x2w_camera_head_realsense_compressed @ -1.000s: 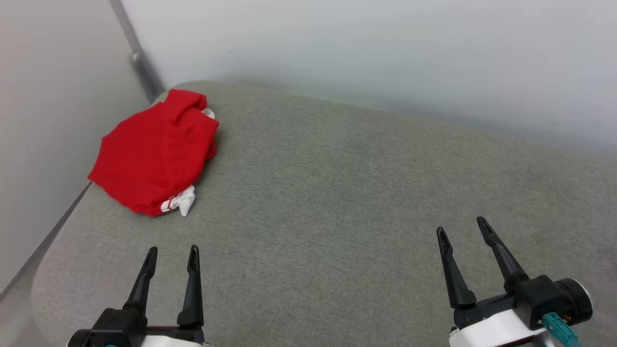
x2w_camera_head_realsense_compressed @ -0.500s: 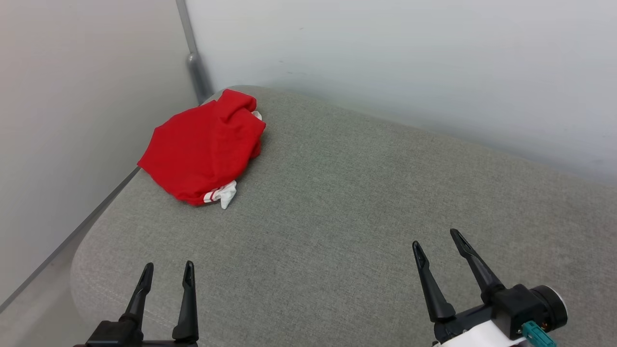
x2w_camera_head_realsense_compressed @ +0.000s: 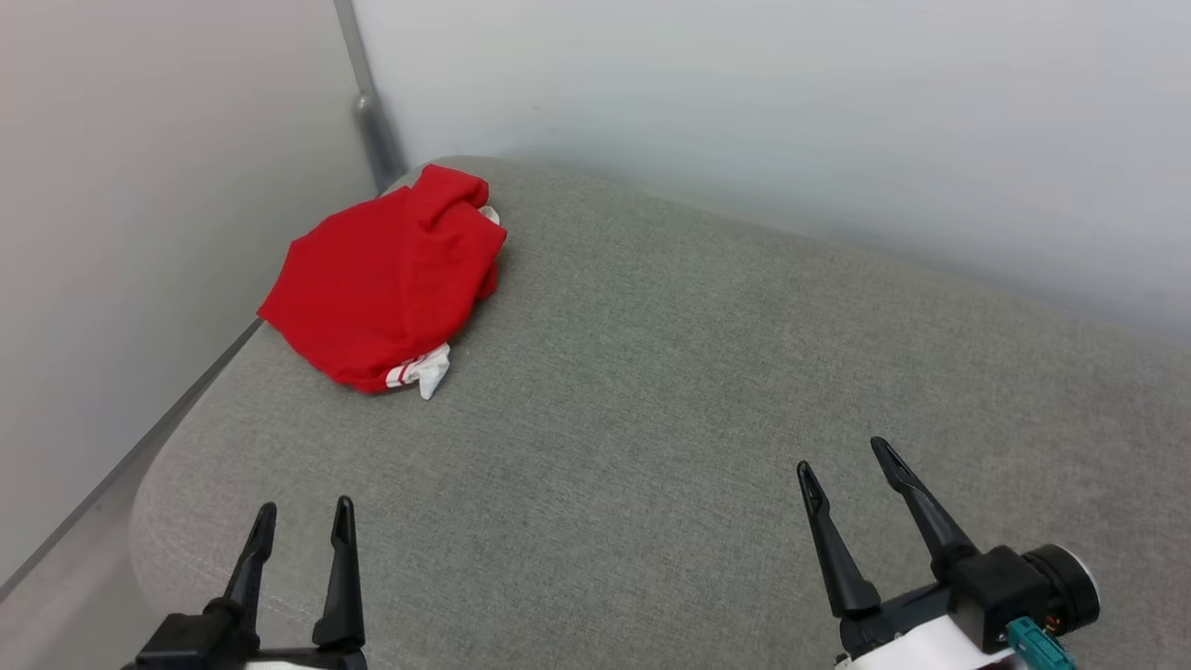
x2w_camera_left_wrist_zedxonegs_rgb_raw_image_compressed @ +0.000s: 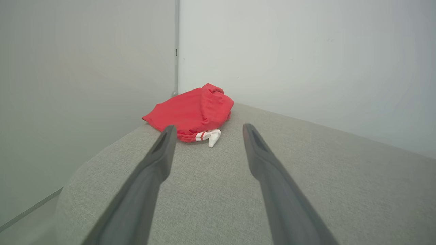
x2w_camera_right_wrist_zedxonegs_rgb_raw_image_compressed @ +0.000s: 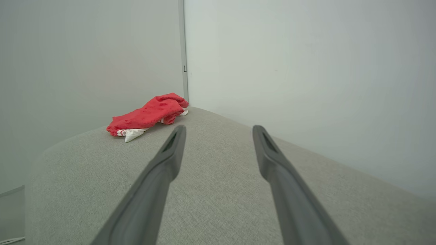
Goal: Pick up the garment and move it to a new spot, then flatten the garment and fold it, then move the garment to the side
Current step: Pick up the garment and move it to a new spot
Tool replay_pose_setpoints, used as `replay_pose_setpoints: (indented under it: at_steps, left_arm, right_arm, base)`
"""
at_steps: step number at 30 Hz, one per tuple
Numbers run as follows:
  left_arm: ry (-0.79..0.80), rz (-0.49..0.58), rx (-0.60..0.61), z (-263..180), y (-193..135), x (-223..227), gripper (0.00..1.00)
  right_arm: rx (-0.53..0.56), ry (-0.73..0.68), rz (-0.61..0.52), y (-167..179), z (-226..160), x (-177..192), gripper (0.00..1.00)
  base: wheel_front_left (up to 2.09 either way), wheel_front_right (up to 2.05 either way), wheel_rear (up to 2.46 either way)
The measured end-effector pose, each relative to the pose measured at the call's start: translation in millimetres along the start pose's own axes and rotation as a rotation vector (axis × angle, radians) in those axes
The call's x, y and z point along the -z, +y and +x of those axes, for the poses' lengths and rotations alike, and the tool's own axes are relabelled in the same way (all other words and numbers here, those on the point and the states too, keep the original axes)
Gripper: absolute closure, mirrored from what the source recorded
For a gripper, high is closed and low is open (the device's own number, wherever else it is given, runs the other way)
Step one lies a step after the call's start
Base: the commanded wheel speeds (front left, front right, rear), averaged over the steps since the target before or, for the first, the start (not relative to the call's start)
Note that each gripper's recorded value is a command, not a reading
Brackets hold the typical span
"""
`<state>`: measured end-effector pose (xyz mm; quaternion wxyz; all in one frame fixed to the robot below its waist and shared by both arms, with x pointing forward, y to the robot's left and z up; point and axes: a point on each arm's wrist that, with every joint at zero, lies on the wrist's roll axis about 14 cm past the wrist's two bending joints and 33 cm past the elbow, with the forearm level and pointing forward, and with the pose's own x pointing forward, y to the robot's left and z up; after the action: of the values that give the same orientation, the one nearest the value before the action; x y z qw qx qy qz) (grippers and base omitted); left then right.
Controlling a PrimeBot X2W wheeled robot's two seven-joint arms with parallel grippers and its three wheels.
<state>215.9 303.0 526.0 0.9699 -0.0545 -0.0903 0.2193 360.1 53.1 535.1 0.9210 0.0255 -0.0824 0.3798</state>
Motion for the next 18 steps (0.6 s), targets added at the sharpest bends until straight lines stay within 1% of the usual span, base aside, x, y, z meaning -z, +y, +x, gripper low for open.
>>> replay_pose_setpoints:
  at_steps: [7,10,14,18]
  left_arm:
    - [-0.022,0.023,0.042,42,-15,-7,0.0]
    - [-0.039,0.088,0.106,73,-25,-13,0.0]
    - [0.007,0.139,0.187,112,-35,1,0.0]
    - [0.065,0.194,0.245,160,-33,14,0.0]
  right_arm:
    - [0.045,0.009,-0.031,-25,7,11,0.0]
    - [0.039,0.004,-0.044,-34,13,16,0.0]
    - [0.071,0.024,-0.072,-61,13,31,0.0]
    - [0.109,0.048,-0.063,-84,11,50,0.0]
  base:
    - [0.0,0.0,0.0]
    - [0.0,0.0,0.0]
    - [0.0,0.0,0.0]
    - [0.0,0.0,0.0]
